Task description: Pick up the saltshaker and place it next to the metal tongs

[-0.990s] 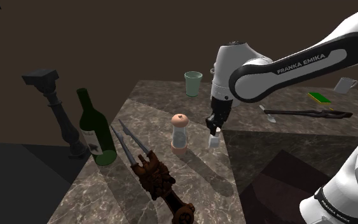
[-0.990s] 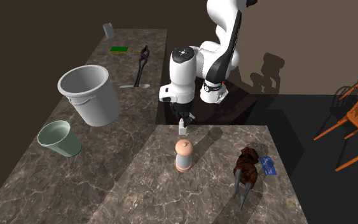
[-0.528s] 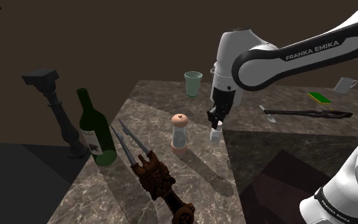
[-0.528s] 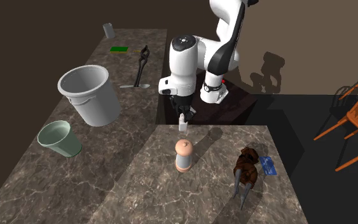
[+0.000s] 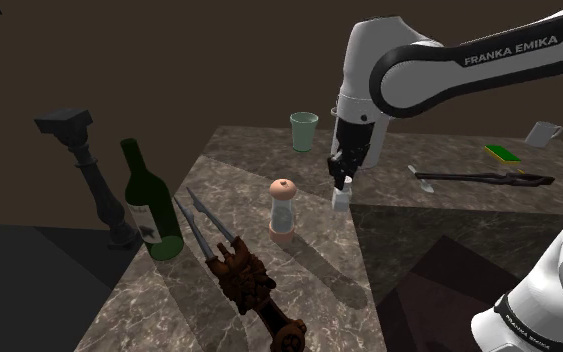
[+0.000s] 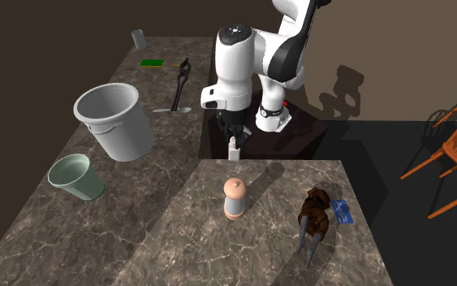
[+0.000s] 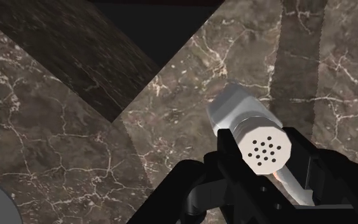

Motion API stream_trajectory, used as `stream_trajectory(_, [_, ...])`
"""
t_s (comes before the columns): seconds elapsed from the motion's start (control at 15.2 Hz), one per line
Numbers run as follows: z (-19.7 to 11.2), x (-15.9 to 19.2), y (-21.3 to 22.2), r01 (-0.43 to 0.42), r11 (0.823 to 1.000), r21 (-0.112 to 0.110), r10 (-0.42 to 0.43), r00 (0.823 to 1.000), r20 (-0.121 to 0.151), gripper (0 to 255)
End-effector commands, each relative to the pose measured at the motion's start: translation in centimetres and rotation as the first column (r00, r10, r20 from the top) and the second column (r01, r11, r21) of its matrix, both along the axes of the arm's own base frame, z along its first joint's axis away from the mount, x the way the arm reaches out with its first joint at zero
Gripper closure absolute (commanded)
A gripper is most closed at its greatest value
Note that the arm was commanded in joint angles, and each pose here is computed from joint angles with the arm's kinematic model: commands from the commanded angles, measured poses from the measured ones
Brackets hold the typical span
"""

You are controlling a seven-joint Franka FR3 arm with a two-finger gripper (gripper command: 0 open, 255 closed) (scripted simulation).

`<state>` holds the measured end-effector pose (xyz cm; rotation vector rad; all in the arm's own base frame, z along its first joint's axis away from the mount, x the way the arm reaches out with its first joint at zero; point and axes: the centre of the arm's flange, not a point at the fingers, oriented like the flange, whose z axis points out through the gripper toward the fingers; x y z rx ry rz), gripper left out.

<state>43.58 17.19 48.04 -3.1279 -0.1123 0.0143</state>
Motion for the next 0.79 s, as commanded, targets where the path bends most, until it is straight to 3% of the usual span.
stream_trajectory(0.0, [1.0, 0.0, -0.1, 0.000, 1.000, 0.000, 0.000, 1.000, 0.000, 255])
stream_trajectory(0.59, [5.4, -0.1, -0.1, 0.000, 1.000, 0.000, 0.000, 1.000, 0.000, 255])
stream_trajectory(0.73, [5.4, -0.6, -2.7, 0.000, 1.000, 0.000, 0.000, 1.000, 0.000, 255])
